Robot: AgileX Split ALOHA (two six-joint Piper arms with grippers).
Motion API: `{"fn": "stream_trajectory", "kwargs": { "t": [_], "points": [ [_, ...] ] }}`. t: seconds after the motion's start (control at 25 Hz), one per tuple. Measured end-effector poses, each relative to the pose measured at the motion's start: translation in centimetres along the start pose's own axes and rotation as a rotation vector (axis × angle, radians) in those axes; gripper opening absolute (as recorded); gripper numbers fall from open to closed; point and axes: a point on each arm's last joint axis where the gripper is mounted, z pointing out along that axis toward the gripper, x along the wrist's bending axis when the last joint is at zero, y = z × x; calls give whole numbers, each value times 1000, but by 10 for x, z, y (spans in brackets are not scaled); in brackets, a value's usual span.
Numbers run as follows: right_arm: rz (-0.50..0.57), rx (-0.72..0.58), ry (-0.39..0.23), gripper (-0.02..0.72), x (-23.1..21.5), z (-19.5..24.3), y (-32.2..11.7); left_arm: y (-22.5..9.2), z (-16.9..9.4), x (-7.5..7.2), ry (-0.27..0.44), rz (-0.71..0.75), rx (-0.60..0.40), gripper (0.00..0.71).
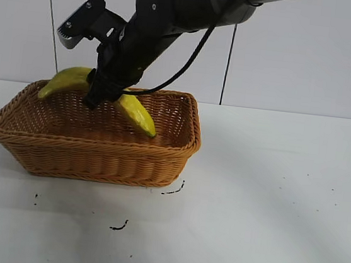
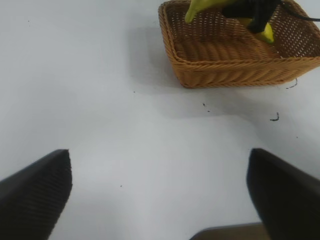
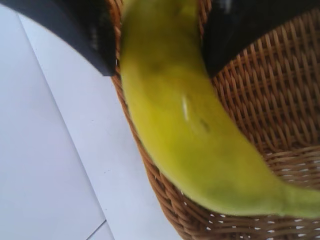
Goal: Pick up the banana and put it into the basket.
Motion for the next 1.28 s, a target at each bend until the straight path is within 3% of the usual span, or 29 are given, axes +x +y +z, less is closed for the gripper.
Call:
{"fn": "stream_trajectory", "kwargs": {
  "t": [0.16,0.24,0.36,0.44,0.68,1.04,1.28],
  "points": [
    [228,-37,-18,692,-14,-23,18,0,0,0,0,0,0,690],
    [403,-21,-10,692,-20,-36,25,0,0,0,0,0,0,690],
    [652,77,1,692,-34,-52,23,0,0,0,0,0,0,690],
    [754,162,-9,692,-48,-58,12,0,0,0,0,0,0,690],
    [860,336,-68,692,-99,-76,-30,0,0,0,0,0,0,690],
    [1067,594,-198,692,-181,-119,-147,0,0,0,0,0,0,690],
    [1150,730,-220,692,-207,-151,-201,0,0,0,0,0,0,690]
  ]
}}
